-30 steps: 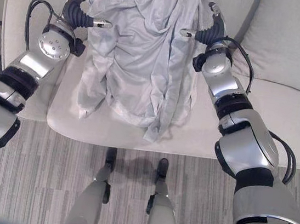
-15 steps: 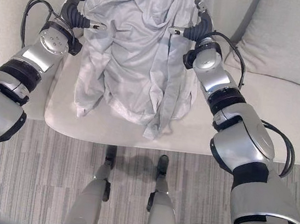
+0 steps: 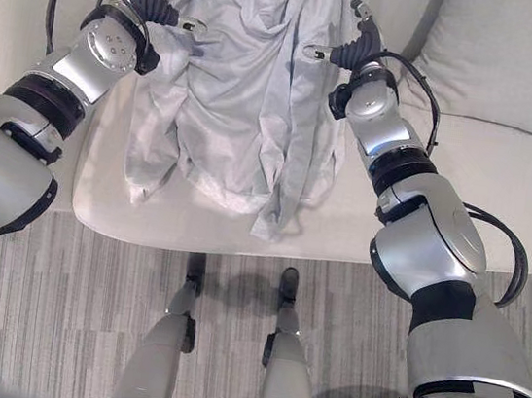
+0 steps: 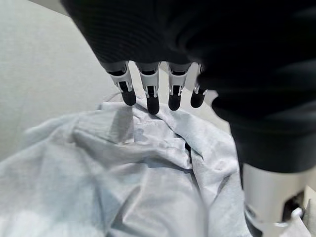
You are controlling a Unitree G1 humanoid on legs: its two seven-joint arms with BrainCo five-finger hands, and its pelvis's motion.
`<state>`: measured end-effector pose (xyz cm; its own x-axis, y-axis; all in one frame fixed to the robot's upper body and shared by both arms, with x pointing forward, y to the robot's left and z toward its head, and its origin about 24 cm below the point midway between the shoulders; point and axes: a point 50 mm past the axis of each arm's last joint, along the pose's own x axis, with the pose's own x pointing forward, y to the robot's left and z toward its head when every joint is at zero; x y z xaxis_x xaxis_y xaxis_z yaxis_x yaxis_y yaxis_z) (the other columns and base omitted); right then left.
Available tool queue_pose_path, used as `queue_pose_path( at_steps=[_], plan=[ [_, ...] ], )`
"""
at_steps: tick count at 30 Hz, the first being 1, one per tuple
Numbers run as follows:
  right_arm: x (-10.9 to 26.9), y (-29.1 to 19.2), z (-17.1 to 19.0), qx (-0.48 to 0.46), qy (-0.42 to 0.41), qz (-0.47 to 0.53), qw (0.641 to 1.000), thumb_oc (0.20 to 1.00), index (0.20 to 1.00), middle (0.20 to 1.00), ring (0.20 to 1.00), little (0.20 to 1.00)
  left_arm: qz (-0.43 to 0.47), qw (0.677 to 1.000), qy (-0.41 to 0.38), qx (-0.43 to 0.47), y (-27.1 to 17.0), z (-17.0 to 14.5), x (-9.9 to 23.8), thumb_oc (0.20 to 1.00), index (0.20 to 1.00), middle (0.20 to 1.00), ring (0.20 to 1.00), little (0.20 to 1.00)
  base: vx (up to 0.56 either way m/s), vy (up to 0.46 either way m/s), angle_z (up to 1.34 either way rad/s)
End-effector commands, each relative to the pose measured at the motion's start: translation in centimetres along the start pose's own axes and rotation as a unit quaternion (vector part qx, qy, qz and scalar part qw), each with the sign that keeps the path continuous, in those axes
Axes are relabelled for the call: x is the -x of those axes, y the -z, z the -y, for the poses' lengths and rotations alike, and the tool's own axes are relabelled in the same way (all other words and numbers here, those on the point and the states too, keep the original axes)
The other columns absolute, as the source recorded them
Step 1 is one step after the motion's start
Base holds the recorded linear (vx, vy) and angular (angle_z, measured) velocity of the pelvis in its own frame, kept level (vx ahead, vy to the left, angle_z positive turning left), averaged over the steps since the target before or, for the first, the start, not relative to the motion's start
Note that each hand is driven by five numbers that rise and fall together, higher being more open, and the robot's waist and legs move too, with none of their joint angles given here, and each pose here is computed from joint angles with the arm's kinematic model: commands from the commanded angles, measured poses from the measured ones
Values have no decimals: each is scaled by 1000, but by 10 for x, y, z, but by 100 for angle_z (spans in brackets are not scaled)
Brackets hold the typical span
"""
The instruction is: Hang the clothes on the sofa on the clothes rack.
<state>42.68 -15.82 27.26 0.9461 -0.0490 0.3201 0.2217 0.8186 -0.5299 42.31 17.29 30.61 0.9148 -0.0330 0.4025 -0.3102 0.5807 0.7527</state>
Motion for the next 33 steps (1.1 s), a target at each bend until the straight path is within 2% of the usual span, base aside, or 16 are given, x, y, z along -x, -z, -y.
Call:
queue_pose_path(
  at_steps=[1, 17, 33],
  plan=[
    [-10, -33, 25, 8, 57, 39, 998, 1000, 1000, 1000, 1000, 1000, -12, 997, -66, -37, 1, -38, -6, 1000, 1000, 1000, 1000, 1000, 32, 0, -1],
    [-13, -37, 32, -32, 56, 31, 997, 1000, 1000, 1000, 1000, 1000, -24, 996, -64, -49, 5, -42, -6, 1000, 1000, 1000, 1000, 1000, 8, -5, -1],
    [-17, -39, 56, -19, 89, 1, 996, 1000, 1000, 1000, 1000, 1000, -45, 992, -75, -87, 6, -40, -7, 1000, 1000, 1000, 1000, 1000, 22, -52, 2]
  ],
)
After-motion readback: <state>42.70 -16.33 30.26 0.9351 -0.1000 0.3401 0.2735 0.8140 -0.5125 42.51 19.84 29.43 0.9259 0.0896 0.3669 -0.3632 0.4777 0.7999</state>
